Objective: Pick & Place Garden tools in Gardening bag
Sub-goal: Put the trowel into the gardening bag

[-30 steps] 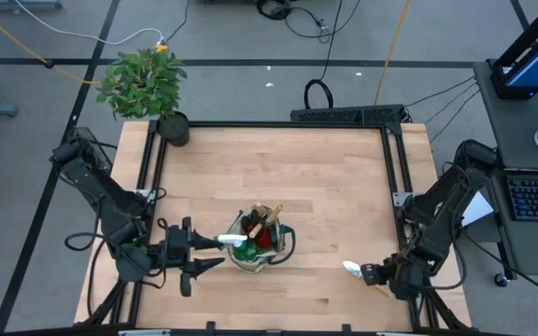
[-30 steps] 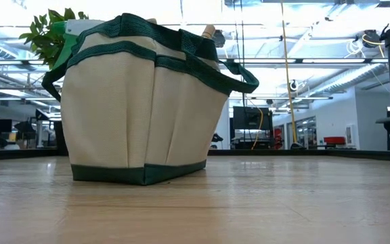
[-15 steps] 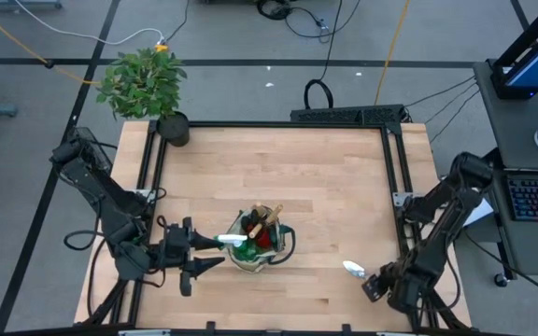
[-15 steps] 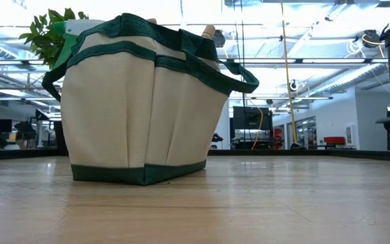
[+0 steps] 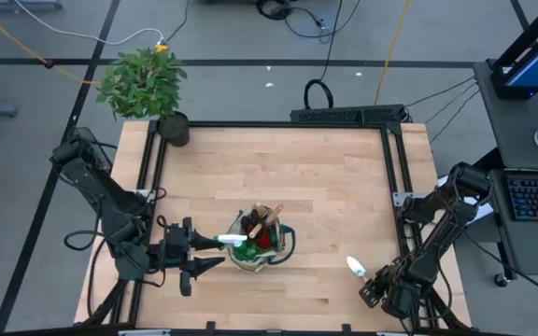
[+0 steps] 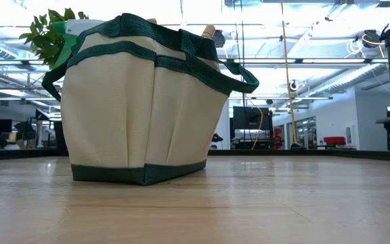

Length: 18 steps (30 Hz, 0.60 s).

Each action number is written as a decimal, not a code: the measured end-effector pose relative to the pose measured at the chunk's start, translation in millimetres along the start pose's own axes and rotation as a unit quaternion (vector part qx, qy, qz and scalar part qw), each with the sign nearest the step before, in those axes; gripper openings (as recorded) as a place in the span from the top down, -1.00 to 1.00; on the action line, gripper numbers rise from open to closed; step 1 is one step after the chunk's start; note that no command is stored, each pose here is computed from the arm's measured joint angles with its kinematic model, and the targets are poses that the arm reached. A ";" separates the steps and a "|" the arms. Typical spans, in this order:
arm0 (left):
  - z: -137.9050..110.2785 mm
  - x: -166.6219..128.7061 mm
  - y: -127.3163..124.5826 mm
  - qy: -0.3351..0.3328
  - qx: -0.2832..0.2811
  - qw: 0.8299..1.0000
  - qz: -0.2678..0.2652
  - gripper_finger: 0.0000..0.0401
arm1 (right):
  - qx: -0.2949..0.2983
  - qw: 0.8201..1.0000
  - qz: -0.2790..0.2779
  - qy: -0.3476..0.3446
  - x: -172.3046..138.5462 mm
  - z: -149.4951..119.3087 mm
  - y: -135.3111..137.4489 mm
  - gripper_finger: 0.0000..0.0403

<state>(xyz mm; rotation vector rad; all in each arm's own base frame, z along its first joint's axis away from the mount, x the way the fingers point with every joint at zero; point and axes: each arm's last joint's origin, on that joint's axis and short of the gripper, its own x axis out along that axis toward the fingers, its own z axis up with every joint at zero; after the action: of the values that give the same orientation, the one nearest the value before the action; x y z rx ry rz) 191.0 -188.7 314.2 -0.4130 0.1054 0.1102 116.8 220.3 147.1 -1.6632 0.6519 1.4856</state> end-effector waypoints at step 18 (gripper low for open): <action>0.0 0.0 0.0 0.000 0.000 1.000 0.000 0.05 | 0.043 0.999 0.006 0.003 7.5 1.1 -0.5 0.50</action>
<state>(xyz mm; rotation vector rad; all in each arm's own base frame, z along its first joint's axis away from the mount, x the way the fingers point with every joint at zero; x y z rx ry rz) 191.0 -188.7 314.2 -0.4123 0.1057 0.1102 117.8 222.4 139.9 -1.6016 0.7216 1.4415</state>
